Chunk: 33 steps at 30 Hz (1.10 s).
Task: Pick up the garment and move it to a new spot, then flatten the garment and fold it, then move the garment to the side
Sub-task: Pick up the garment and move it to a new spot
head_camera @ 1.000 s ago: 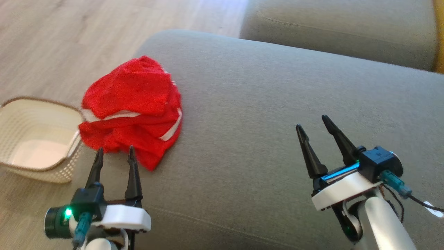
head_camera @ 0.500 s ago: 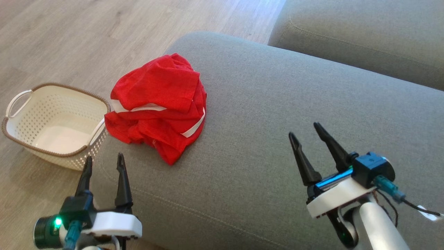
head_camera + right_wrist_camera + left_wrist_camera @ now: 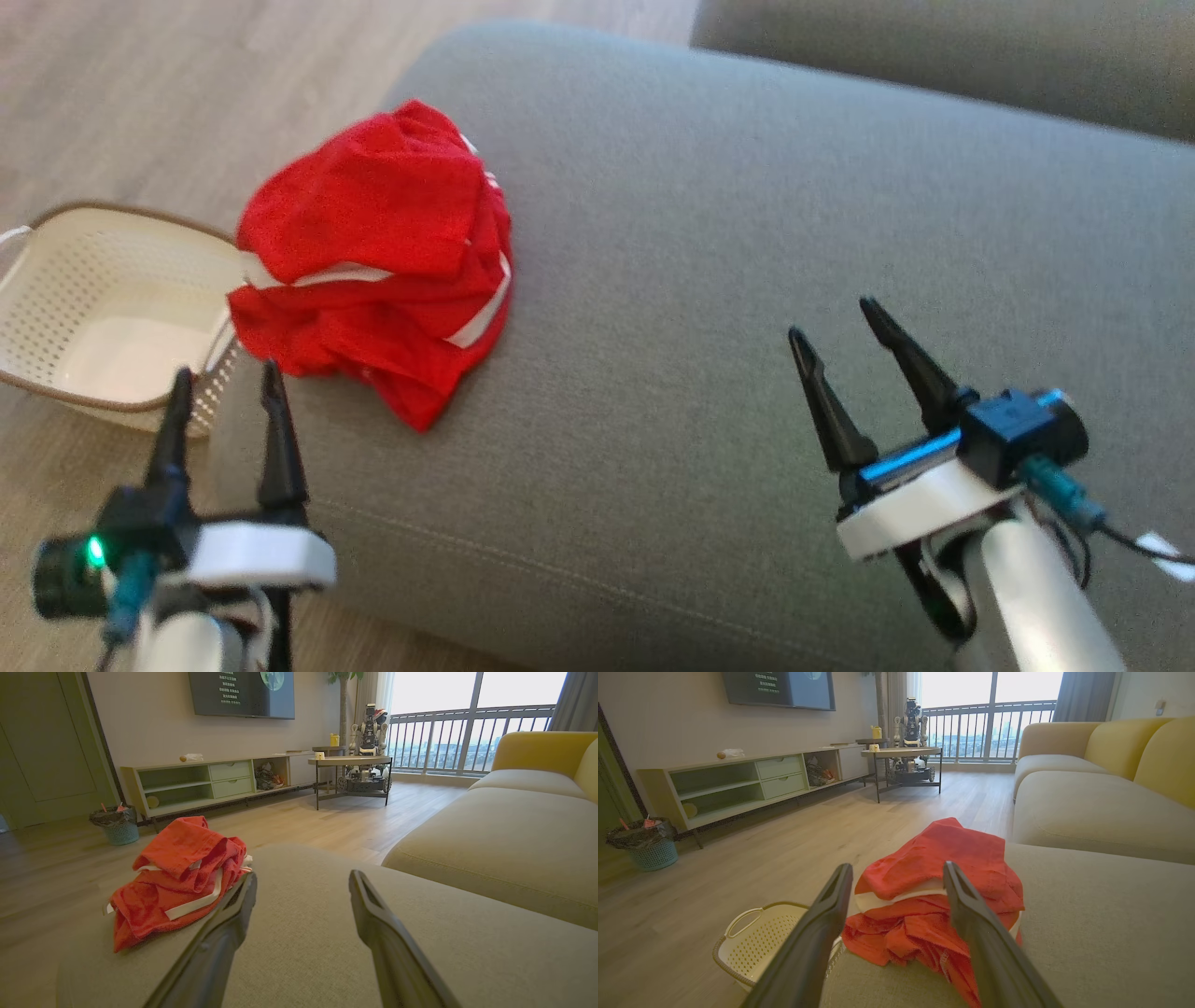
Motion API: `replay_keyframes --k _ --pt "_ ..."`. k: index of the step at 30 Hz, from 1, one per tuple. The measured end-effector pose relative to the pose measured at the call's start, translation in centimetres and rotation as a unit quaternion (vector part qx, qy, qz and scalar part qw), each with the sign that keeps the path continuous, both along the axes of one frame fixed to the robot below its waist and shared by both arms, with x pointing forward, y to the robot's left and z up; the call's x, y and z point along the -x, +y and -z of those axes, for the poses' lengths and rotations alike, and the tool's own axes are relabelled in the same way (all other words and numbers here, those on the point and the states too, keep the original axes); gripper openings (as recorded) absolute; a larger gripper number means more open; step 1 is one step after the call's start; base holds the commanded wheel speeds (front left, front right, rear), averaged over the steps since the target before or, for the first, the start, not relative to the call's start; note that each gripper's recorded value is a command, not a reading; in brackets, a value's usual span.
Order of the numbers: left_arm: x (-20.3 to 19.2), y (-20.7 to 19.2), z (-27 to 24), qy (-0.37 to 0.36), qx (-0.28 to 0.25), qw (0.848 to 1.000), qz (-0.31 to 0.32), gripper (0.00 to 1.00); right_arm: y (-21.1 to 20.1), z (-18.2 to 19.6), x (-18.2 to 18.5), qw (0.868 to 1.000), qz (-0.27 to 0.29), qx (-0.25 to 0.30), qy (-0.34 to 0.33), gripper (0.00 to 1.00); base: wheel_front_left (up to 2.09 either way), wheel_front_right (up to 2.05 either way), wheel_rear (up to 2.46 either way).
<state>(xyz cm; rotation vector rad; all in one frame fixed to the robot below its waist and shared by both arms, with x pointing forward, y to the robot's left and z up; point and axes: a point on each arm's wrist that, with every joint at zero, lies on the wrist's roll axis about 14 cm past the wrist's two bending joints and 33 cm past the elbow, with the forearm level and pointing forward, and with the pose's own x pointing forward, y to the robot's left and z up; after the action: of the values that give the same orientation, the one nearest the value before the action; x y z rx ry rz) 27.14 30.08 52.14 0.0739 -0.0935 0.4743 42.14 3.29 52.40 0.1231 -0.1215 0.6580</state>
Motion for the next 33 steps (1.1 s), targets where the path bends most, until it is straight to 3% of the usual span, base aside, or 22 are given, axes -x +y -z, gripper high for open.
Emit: replay_keyframes --k 9,15,27,28,29,33 --pt "-8.3 1.9 0.2 0.043 0.004 0.998 0.054 1.00 -3.9 0.4 -4.5 0.998 0.055 0.002 -0.012 1.00 0.00 0.00 0.00" --pt "-14.5 3.1 2.5 0.139 0.028 0.987 0.079 1.00 -7.1 3.0 -6.1 0.996 0.085 0.022 0.012 1.00 0.00 0.00 0.00" --pt "-19.2 3.9 7.5 0.260 0.070 0.960 0.076 1.00 -9.6 5.0 -7.3 0.993 0.107 0.037 0.027 1.00 0.00 0.00 0.00" --pt "-19.3 4.0 7.8 0.268 0.073 0.958 0.074 0.60 -9.6 5.1 -7.3 0.993 0.108 0.037 0.028 1.00 0.00 0.00 0.00" --pt "-19.4 4.0 8.2 0.275 0.078 0.955 0.073 0.00 -9.7 5.2 -7.4 0.993 0.108 0.038 0.028 1.00 0.00 0.00 0.00" --pt "-19.6 4.0 8.4 0.276 0.087 0.954 0.075 0.00 -9.9 5.2 -7.3 0.993 0.110 0.040 0.028 1.00 0.00 0.00 0.00"
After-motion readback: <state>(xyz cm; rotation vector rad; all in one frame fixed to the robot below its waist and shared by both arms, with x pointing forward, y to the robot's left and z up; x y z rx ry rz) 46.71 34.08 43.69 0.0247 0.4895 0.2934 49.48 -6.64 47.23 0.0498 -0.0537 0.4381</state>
